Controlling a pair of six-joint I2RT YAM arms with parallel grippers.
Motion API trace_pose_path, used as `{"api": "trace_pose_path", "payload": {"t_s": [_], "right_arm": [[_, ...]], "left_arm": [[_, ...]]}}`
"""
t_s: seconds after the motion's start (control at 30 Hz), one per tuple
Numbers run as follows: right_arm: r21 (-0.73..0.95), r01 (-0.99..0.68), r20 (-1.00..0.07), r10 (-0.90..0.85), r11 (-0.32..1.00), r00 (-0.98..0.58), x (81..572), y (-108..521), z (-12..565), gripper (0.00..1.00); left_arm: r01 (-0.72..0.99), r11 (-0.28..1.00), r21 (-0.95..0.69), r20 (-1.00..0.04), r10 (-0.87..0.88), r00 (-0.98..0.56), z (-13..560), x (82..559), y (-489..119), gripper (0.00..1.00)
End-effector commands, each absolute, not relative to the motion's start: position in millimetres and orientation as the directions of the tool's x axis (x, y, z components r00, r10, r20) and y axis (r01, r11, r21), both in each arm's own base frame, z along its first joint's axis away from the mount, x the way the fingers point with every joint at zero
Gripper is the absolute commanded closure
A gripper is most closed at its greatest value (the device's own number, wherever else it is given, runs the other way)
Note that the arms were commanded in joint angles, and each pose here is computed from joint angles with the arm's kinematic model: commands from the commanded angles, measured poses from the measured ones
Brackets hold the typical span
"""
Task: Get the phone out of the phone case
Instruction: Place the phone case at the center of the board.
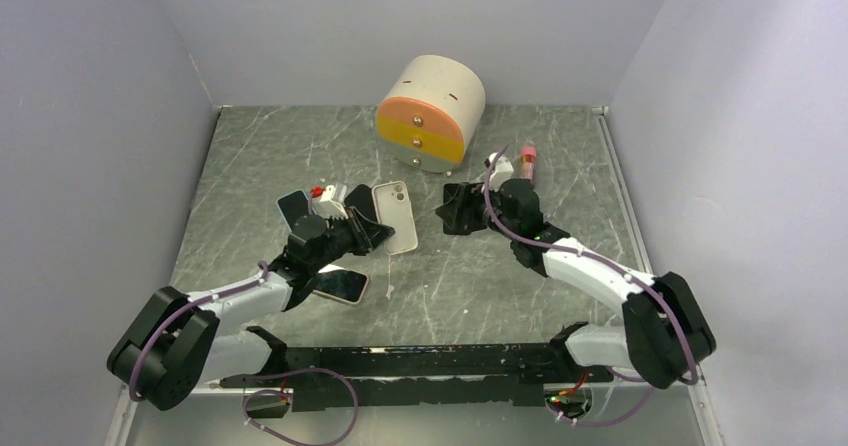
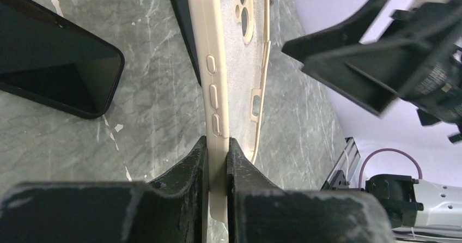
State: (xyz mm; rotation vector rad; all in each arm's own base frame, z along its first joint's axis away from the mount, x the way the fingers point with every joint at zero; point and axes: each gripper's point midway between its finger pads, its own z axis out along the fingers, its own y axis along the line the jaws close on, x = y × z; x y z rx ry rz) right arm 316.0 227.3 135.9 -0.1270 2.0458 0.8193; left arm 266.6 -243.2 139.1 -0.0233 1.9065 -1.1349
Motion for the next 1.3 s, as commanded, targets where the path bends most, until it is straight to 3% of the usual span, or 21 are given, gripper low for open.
{"api": "trace_pose_path", "payload": {"t_s": [0.0, 0.23, 0.5, 0.73, 1.0, 1.1, 1.27], "right_arm": [[0.469, -0.563, -0.845, 0.160, 0.680, -0.510, 286.3, 265.2, 172.4, 0.26], [0.476, -0.649, -0.857, 0.147, 0.594, -0.493, 266.7, 306.2, 189.2, 0.30], [0.441, -0.615, -0.868, 0.138, 0.653, -0.476, 287.1, 313.0, 178.7, 0.45], [0.395, -0.639, -0.891, 0.106, 0.660, -0.442, 292.0, 315.1, 184.1, 0.65], [0.350, -0.655, -0.896, 0.034, 0.670, -0.444, 289.4, 311.9, 176.9, 1.00], [0.318, -0.647, -0.896, -0.002, 0.693, -0.444, 287.5, 303.6, 171.9, 1.00], [0.275, -0.632, -0.873, -0.087, 0.724, -0.480, 280.4, 286.5, 158.1, 1.00]], "left_arm": [[0.453, 0.511, -0.730, -0.680, -0.476, -0.558, 176.0, 277.0, -252.9, 0.97], [0.461, 0.493, -0.738, -0.672, -0.476, -0.567, 179.1, 275.7, -255.9, 0.98], [0.479, 0.445, -0.756, -0.653, -0.475, -0.590, 184.3, 267.9, -260.7, 0.97], [0.475, 0.432, -0.767, -0.641, -0.473, -0.605, 182.4, 265.5, -262.2, 0.98], [0.478, 0.423, -0.770, -0.637, -0.470, -0.611, 181.8, 265.0, -263.9, 0.97], [0.473, 0.460, -0.752, -0.657, -0.459, -0.598, 180.6, 266.6, -259.9, 0.88], [0.455, 0.531, -0.714, -0.692, -0.437, -0.575, 177.2, 268.0, -249.7, 0.62]]}}
